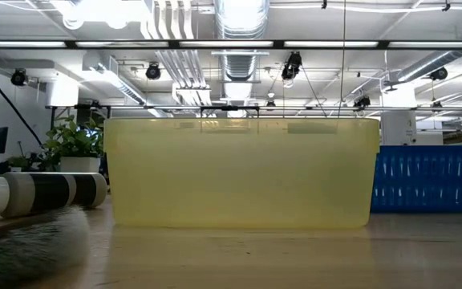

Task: Pick & Place Paint Supplies
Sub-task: Put the red scissors into the green bin

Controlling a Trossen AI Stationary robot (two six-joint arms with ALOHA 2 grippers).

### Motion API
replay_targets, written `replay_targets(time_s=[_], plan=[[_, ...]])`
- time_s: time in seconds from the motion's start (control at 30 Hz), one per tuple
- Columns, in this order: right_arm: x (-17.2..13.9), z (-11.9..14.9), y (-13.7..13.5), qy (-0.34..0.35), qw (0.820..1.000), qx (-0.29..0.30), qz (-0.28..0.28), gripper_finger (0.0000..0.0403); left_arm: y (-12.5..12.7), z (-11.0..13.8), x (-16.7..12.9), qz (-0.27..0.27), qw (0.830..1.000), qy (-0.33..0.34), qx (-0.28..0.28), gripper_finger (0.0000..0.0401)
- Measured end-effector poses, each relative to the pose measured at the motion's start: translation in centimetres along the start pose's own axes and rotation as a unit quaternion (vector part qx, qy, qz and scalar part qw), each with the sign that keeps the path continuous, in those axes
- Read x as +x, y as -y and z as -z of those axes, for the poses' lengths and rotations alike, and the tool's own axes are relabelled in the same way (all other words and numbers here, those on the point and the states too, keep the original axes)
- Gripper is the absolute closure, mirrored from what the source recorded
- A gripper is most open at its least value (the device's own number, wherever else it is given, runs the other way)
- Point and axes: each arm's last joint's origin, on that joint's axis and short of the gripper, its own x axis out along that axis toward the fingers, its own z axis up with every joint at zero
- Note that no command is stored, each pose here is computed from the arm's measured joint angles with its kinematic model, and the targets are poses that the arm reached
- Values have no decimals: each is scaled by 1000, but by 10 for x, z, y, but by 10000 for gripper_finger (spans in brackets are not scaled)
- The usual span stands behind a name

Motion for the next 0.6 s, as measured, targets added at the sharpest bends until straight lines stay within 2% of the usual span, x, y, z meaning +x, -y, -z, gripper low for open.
replay_targets(time_s=[0.1,0.4,0.6], plan=[[20,5,7,-5,1000,2,-18,236,-1,-1,0,-14,1000,8,9,157],[66,5,29,-19,1000,12,-8,236,-2,0,4,-29,999,7,14,157],[104,13,23,-50,992,-107,-32,236,-2,0,4,-29,999,7,26,157]])
